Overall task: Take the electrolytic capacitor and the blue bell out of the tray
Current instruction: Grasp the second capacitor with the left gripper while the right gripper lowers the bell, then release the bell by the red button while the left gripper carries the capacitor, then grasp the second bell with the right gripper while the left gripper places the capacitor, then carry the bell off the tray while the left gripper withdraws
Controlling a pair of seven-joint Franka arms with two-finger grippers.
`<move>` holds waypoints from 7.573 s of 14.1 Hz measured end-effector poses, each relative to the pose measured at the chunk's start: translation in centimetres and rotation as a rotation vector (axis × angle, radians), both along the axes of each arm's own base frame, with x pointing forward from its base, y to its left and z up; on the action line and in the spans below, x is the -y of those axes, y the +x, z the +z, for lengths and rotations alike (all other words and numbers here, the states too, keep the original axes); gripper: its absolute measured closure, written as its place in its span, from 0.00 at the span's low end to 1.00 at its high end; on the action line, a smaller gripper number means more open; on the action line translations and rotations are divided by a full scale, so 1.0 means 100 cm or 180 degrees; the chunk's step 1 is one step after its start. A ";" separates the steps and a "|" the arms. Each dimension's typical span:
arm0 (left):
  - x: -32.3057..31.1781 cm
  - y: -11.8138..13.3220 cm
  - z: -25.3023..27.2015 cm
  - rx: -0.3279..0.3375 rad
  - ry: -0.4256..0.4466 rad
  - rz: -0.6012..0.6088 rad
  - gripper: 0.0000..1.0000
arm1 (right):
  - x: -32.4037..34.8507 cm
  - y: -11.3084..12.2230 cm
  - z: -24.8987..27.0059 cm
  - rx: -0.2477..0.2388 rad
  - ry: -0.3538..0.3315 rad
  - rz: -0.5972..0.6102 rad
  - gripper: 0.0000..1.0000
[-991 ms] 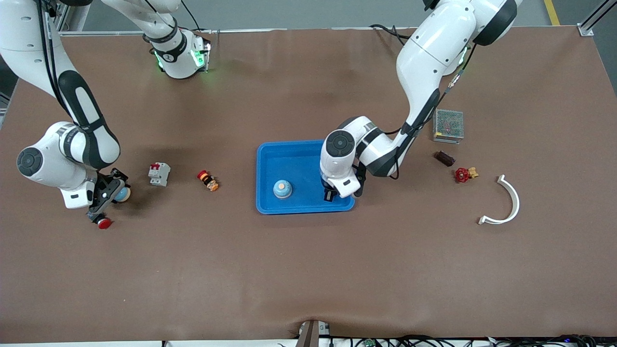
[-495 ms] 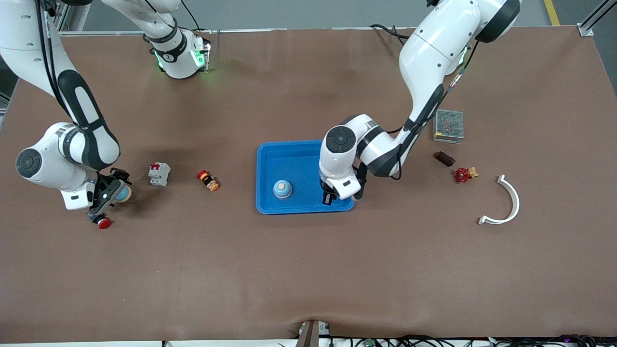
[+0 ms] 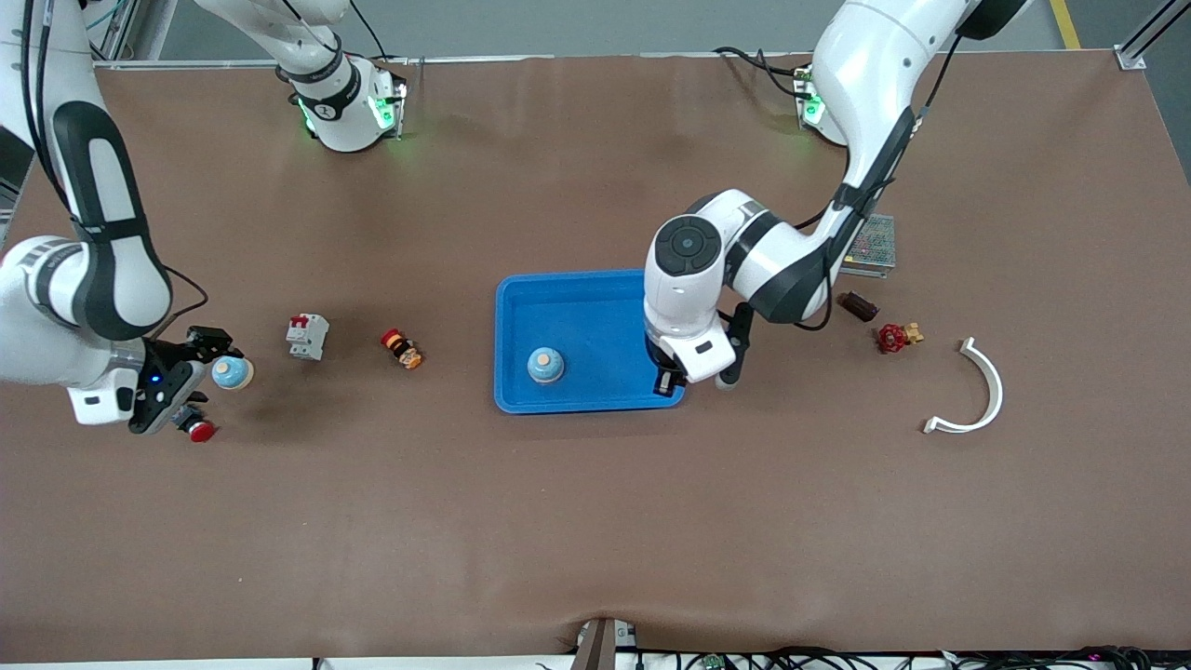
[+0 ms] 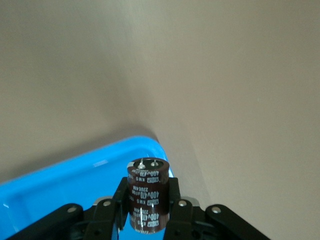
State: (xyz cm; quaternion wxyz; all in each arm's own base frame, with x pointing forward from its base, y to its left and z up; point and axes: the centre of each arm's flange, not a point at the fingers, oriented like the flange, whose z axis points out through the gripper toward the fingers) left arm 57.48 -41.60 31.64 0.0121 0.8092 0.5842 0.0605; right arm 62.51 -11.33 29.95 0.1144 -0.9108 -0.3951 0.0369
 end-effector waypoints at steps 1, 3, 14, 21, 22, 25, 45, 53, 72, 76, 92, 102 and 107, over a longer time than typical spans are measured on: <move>-0.007 0.001 0.008 -0.0028 0.0056 -0.0042 0.66 | -0.010 0.008 0.018 -0.0028 -0.0006 -0.0077 0.00; -0.029 0.010 0.022 -0.0091 0.0159 -0.0152 0.66 | -0.035 0.020 0.050 -0.0052 -0.0040 -0.0250 0.00; -0.201 0.063 0.011 -0.0821 0.0315 -0.0893 0.66 | -0.203 0.016 0.118 -0.0226 -0.0327 -0.1729 0.00; -0.305 0.081 -0.003 -0.1048 0.0216 -0.1621 0.66 | -0.316 0.008 0.130 -0.0056 -0.0238 -0.2682 0.00; -0.321 0.082 -0.007 -0.1086 0.0195 -0.1687 0.66 | -0.333 0.007 0.127 -0.0041 -0.0215 -0.2827 0.00; -0.356 0.080 -0.017 -0.1183 0.0141 -0.1875 0.66 | -0.384 0.000 0.105 -0.0025 -0.0159 -0.3210 0.00; -0.415 0.037 -0.127 -0.1160 0.0200 -0.2198 0.66 | -0.506 -0.056 -0.044 -0.0012 -0.0349 -0.2974 0.00; -0.429 0.029 -0.139 -0.0944 0.0143 -0.2145 0.63 | -0.509 -0.066 -0.068 0.0014 -0.0375 -0.2943 0.00; -0.369 0.054 -0.003 -0.0398 0.0410 -0.2336 0.00 | -0.518 -0.073 -0.109 0.0193 -0.0489 -0.2738 0.00; -0.351 0.061 0.031 -0.0380 0.0462 -0.2525 0.00 | -0.520 -0.074 -0.112 0.0218 -0.0510 -0.2695 0.00; -0.348 0.085 0.123 -0.0419 0.0635 -0.3304 0.00 | -0.531 -0.079 -0.119 0.0241 -0.0501 -0.2641 0.33; -0.350 0.084 0.167 -0.0472 0.0703 -0.3499 0.00 | -0.527 -0.068 -0.082 0.0128 -0.0677 -0.2649 0.33; -0.343 0.068 0.209 -0.0419 0.0635 -0.3576 0.00 | -0.481 -0.037 -0.008 0.0019 -0.0765 -0.2456 0.33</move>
